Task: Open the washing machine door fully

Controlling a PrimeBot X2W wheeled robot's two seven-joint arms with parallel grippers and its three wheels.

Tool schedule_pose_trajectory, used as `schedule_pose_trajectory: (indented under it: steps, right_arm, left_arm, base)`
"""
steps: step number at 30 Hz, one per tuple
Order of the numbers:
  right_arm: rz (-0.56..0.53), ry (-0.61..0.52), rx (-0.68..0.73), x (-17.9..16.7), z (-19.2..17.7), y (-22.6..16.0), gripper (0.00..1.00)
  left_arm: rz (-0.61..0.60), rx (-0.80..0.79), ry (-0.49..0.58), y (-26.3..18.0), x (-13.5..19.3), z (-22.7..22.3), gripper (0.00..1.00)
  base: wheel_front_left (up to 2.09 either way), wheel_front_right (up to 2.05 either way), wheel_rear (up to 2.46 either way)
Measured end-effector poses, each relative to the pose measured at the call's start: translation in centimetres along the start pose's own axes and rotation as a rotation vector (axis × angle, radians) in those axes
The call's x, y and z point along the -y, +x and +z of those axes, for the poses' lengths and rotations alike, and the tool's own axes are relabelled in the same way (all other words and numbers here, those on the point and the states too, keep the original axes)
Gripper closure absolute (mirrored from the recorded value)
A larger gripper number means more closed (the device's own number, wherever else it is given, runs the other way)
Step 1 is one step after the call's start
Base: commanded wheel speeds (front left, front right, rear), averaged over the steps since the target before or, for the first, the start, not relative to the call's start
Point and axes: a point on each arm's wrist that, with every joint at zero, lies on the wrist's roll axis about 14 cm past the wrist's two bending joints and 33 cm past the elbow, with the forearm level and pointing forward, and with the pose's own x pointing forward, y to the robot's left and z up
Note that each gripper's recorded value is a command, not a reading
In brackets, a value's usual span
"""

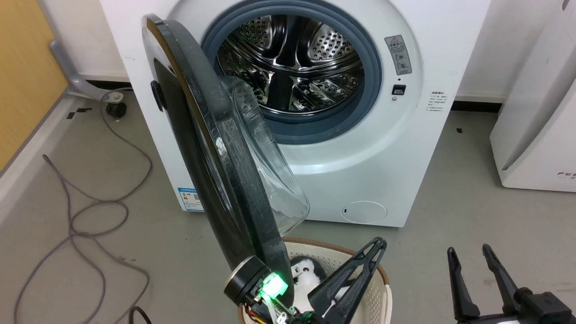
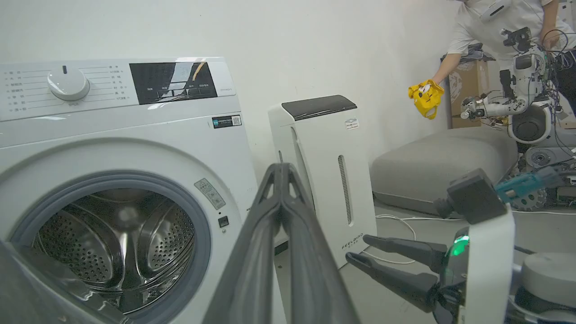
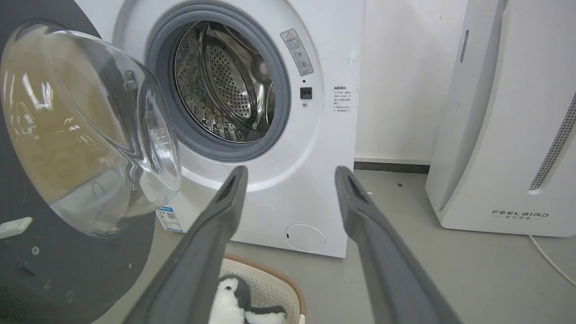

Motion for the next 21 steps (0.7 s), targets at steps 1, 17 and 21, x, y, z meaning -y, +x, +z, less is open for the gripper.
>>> schedule_pose_trajectory:
  steps: [1, 17, 21]
  right_arm:
    - [0.001, 0.0, -0.002, 0.0, -0.1, 0.0, 0.0]
    - [0.015, -0.009, -0.04, -0.3, -1.3, 0.5, 0.0]
    - [0.027, -0.008, -0.051, -0.7, -1.7, 0.7, 0.0]
  left_arm:
    - [0.006, -0.017, 0.001, -0.2, -0.1, -0.5, 1.0]
    - [0.149, -0.295, -0.054, -4.2, -2.8, -8.6, 1.0]
    - [0.183, -0.326, -0.051, -5.1, -3.5, -9.3, 1.0]
  base:
    - [0.0, 0.0, 0.0]
    - [0.0, 0.0, 0.0]
    - [0.0, 0.0, 0.0]
